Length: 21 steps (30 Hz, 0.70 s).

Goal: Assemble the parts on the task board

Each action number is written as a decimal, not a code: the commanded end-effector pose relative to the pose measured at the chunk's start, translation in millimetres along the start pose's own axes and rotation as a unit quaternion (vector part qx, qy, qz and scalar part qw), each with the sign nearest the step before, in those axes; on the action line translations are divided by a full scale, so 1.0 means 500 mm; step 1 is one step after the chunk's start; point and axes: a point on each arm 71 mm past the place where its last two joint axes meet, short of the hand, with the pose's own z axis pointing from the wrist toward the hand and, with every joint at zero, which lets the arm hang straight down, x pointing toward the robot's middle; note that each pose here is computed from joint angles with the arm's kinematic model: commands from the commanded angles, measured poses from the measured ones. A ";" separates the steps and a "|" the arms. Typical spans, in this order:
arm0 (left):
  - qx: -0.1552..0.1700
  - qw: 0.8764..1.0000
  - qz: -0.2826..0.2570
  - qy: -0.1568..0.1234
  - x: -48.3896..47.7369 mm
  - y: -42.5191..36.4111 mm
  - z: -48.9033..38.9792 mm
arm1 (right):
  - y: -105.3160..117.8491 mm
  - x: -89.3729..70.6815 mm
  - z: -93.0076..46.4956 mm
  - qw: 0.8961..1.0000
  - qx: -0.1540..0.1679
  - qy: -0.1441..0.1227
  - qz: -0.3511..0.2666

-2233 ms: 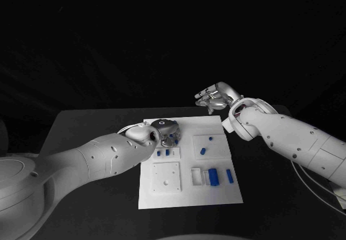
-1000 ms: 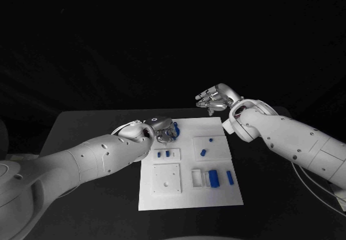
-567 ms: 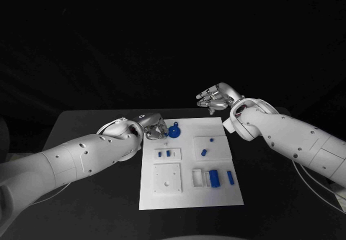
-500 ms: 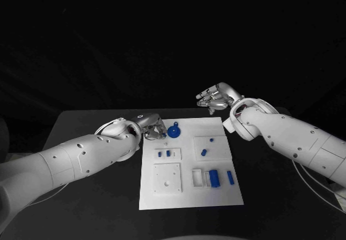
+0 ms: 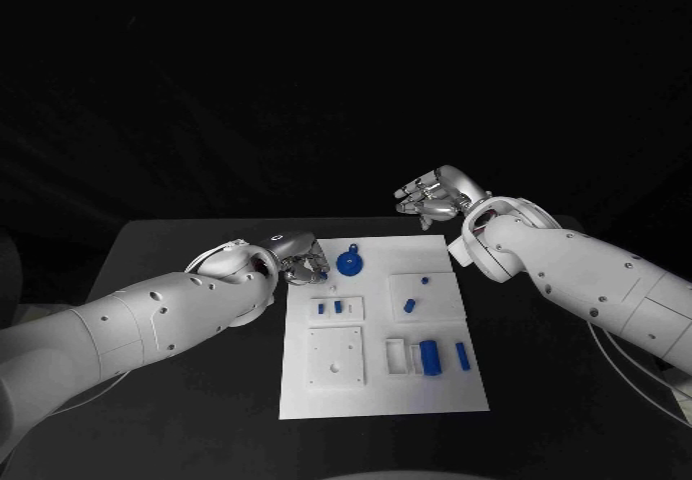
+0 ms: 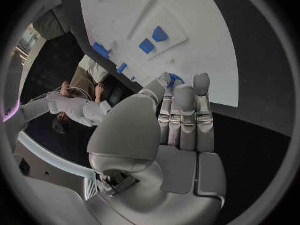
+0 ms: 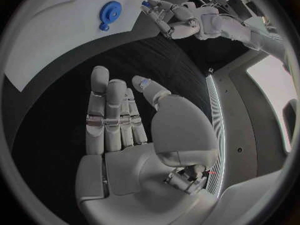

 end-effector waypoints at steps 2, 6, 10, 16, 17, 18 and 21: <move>0.004 1.000 0.005 0.008 0.012 -0.004 0.003 | 0.003 0.002 0.000 1.000 -0.005 0.005 0.000; 0.004 1.000 0.004 0.011 0.022 -0.005 0.004 | 0.004 0.003 0.000 1.000 -0.006 0.005 0.000; 0.005 1.000 0.003 0.014 0.031 -0.006 0.006 | 0.004 0.003 0.000 1.000 -0.006 0.005 0.000; 0.007 1.000 0.002 0.018 0.040 -0.010 0.010 | 0.006 0.004 0.001 1.000 -0.007 0.005 0.001; 0.007 1.000 0.002 0.018 0.042 -0.011 0.010 | 0.006 0.005 0.001 1.000 -0.007 0.005 0.001; 0.007 1.000 0.002 0.019 0.043 -0.012 0.011 | 0.006 0.005 0.001 1.000 -0.007 0.005 0.001; 0.008 1.000 0.001 0.021 0.046 -0.014 0.012 | 0.006 0.005 0.001 1.000 -0.007 0.005 0.001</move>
